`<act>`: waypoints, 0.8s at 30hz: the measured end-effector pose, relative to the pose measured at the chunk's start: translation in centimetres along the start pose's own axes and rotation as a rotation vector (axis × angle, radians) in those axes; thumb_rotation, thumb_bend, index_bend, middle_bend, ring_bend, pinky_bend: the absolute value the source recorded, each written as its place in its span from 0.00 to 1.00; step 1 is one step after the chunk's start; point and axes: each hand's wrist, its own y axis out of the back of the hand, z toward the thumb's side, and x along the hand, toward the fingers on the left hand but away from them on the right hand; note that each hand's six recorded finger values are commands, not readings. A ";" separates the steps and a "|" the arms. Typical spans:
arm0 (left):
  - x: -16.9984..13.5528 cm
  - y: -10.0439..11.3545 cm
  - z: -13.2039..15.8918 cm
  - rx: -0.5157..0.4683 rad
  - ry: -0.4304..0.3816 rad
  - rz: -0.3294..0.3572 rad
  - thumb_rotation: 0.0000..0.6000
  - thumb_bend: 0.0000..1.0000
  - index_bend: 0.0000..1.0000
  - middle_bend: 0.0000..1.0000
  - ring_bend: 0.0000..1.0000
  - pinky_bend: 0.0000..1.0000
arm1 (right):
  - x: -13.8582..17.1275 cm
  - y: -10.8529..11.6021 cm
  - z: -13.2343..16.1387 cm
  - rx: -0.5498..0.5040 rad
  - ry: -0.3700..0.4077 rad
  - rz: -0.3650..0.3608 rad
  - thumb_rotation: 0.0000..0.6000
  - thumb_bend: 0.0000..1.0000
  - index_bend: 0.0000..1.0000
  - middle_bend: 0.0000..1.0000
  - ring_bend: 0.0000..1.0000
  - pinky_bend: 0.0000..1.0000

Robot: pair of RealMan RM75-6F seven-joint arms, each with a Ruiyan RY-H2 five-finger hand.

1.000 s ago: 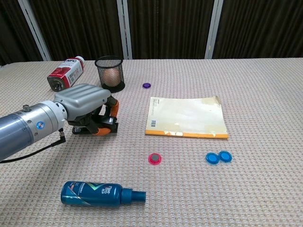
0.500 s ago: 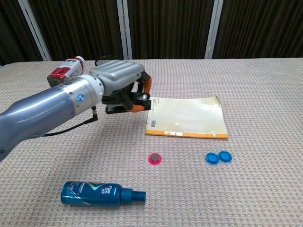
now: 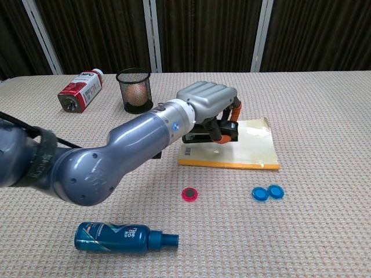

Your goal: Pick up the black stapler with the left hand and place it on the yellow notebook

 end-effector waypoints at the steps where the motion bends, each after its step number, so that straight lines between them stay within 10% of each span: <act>1: 0.3 0.0 0.3 -0.001 -0.001 0.003 1.00 0.45 0.65 0.61 0.55 0.53 | 0.1 0.0 -0.1 -0.001 -0.001 0.000 1.00 0.08 0.00 0.00 0.00 0.00; 9: 2.5 -1.0 2.2 -0.026 -0.013 -0.018 1.00 0.26 0.03 0.19 0.19 0.36 | 0.2 0.3 -0.5 -0.001 -0.009 -0.005 1.00 0.08 0.00 0.00 0.00 0.00; 24: 0.8 1.5 2.5 -0.055 -0.085 0.027 1.00 0.22 0.00 0.00 0.00 0.19 | 0.1 -0.1 -0.2 0.016 -0.009 -0.001 1.00 0.08 0.00 0.00 0.00 0.00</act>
